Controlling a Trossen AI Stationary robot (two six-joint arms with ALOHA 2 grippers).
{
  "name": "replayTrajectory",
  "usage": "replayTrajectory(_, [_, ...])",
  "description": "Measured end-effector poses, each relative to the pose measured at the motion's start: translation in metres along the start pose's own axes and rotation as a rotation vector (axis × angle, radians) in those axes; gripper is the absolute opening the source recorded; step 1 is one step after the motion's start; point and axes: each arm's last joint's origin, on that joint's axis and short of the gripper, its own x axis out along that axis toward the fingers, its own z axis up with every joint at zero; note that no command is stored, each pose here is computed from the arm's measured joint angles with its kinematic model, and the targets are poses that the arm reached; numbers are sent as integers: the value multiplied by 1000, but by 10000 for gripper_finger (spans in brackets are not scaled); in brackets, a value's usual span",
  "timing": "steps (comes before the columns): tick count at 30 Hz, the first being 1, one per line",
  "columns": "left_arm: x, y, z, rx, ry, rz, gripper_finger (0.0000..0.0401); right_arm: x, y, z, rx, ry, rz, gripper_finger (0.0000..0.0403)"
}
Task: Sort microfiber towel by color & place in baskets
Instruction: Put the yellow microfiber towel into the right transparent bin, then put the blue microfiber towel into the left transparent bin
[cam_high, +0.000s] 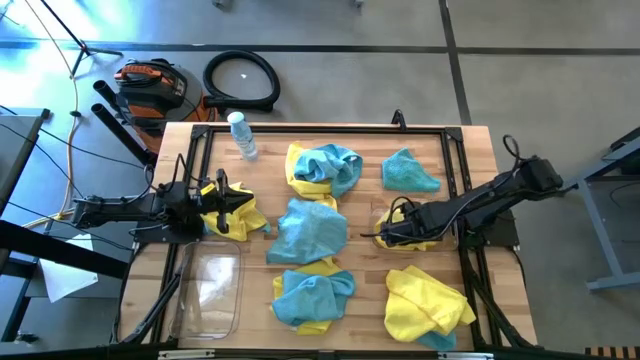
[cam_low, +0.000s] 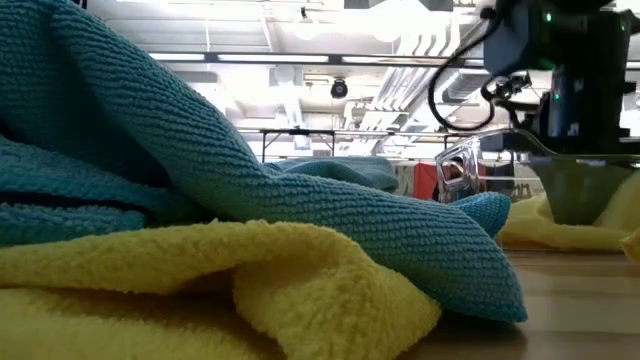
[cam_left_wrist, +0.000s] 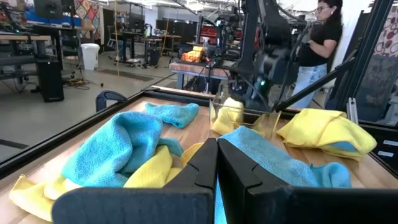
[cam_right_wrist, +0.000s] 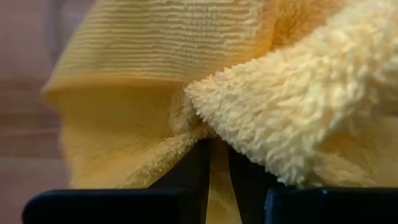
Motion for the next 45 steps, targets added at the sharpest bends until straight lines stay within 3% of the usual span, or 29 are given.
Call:
replayTrajectory(8, [0, 0, 0, 0, 0, 0, 0, -13, 3, 1, -15, 14, 11, 55])
replayTrajectory(16, [0, 0, 0, 0, 0, 0, 0, -77, 15, 7, -60, 4, 104, 55])
replayTrajectory(21, [0, 0, 0, 0, 0, 0, 0, -121, 21, 12, -133, -116, 198, 55])
replayTrajectory(26, [0, 1, 1, -2, -11, 20, 0, -154, 22, 15, -287, -131, 211, 55])
replayTrajectory(29, [0, 0, 2, -43, -27, 21, 0, -164, 22, 15, -387, -118, 214, 55])
replayTrajectory(37, [0, 0, 4, -237, -46, 10, 0, -166, 21, 12, -365, -136, 226, 45])
replayTrajectory(41, [-2, -1, 14, -234, -38, -2, 0, -168, 20, 3, -380, -200, 251, 7])
replayTrajectory(45, [-4, -4, 42, -102, -4, 12, 0, -168, 14, 2, -398, -215, 211, 7])
